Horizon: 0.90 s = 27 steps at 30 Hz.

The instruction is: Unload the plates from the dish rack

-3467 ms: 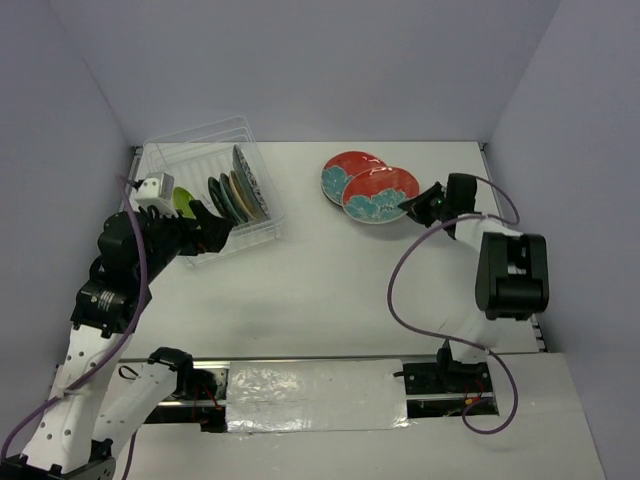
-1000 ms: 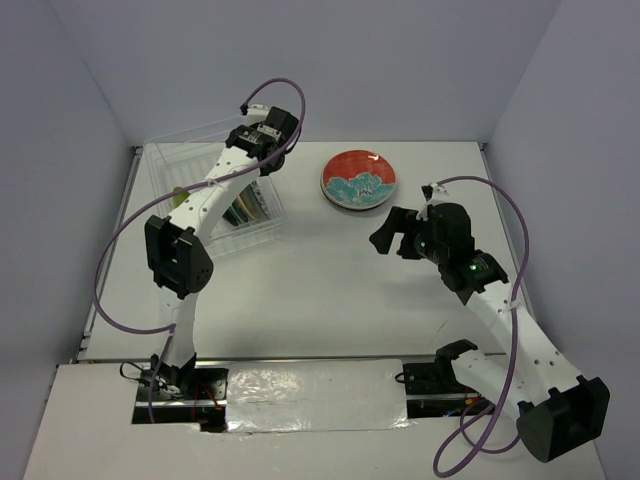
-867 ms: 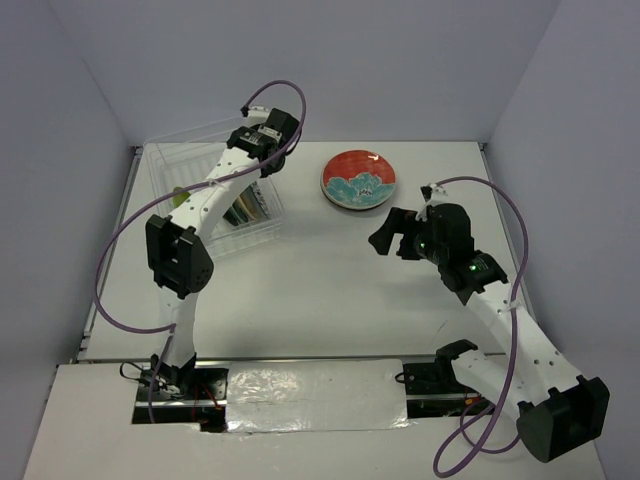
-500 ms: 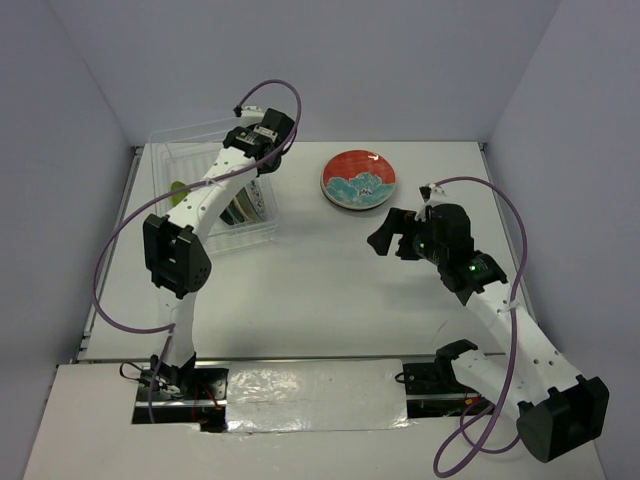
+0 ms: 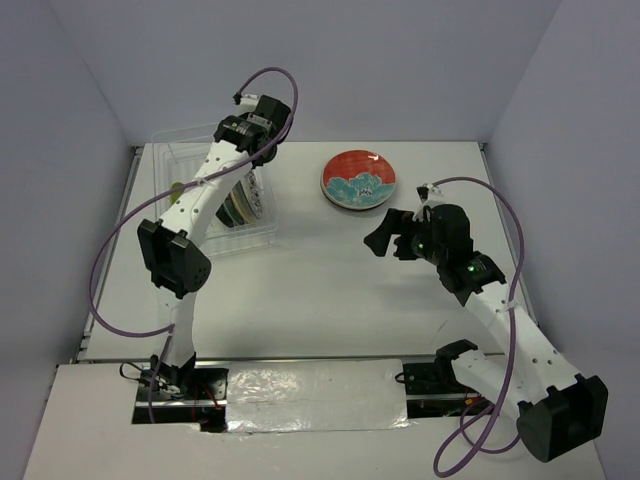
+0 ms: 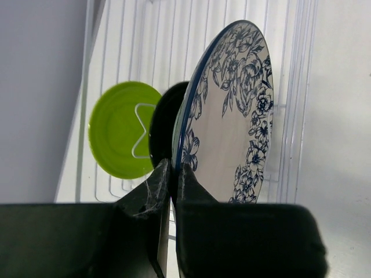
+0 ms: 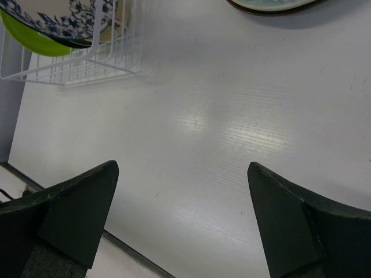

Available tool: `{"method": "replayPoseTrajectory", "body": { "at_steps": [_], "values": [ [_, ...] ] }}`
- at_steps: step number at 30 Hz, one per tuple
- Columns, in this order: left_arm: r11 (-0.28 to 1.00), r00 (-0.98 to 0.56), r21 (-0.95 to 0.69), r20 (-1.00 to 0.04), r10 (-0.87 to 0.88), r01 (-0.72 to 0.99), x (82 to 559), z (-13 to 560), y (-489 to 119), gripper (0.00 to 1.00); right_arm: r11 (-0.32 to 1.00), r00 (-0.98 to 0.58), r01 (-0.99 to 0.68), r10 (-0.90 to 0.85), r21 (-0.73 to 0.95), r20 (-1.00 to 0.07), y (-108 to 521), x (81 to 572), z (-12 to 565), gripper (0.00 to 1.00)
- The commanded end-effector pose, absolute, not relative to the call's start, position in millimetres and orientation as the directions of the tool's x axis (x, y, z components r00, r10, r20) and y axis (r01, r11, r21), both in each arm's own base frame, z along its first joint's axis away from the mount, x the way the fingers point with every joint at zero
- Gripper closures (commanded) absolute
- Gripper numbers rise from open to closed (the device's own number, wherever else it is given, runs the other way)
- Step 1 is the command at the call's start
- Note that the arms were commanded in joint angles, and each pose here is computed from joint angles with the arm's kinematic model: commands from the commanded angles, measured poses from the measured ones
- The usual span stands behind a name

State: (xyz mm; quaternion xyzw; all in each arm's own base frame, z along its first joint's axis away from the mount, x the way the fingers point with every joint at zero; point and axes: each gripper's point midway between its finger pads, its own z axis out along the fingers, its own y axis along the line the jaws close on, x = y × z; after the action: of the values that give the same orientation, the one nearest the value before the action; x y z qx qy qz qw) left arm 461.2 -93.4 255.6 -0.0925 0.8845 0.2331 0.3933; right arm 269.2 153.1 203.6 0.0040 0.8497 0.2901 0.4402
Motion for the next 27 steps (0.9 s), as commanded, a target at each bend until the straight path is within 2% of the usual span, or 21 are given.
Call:
{"method": "replayPoseTrajectory", "body": {
  "at_steps": [1, 7, 12, 16, 17, 19, 20, 22, 27],
  "values": [
    [0.884, -0.471, 0.223, -0.882, 0.004, -0.410, 463, 349, -84, 1.00, 0.809, -0.590, -0.303, 0.255, 0.503, -0.766, 162, 271, 210, 0.00],
    [0.841, -0.419, 0.275, -0.906, 0.064, -0.465, 451, 382, -63, 1.00, 0.804, -0.594, -0.310, 0.253, 0.507, -0.764, 164, 272, 210, 0.00],
    [0.895, -0.290, 0.124, -0.957, -0.007, -0.429, 420, 426, -58, 1.00, 0.750, -0.568, -0.369, 0.287, 0.550, -0.772, 175, 270, 228, 0.00],
    [0.982, -0.180, -0.122, -0.973, -0.147, -0.142, 391, 445, -95, 1.00, 0.582, -0.492, -0.570, 0.323, 0.580, -0.808, 199, 249, 273, 0.00],
    [0.976, -0.154, -0.216, -0.966, -0.209, 0.033, 375, 444, -120, 1.00, 0.543, -0.436, -0.631, 0.343, 0.555, -0.832, 203, 247, 295, 0.00],
    [0.936, -0.148, -0.310, -0.947, -0.287, 0.167, 357, 441, -138, 1.00, 0.531, -0.420, -0.650, 0.345, 0.544, -0.839, 206, 250, 308, 0.00],
    [0.881, -0.152, -0.375, -0.927, -0.344, 0.289, 339, 438, -154, 1.00, 0.543, -0.423, -0.640, 0.342, 0.543, -0.839, 206, 254, 309, 0.00],
    [0.819, -0.155, -0.436, -0.900, -0.408, 0.373, 323, 436, -165, 1.00, 0.595, -0.432, -0.598, 0.324, 0.537, -0.841, 204, 272, 305, 0.00],
    [0.635, -0.191, -0.513, -0.841, -0.506, 0.577, 283, 439, -192, 1.00, 0.594, -0.463, -0.598, 0.294, 0.539, -0.836, 213, 287, 296, 0.00]
  ]
}}
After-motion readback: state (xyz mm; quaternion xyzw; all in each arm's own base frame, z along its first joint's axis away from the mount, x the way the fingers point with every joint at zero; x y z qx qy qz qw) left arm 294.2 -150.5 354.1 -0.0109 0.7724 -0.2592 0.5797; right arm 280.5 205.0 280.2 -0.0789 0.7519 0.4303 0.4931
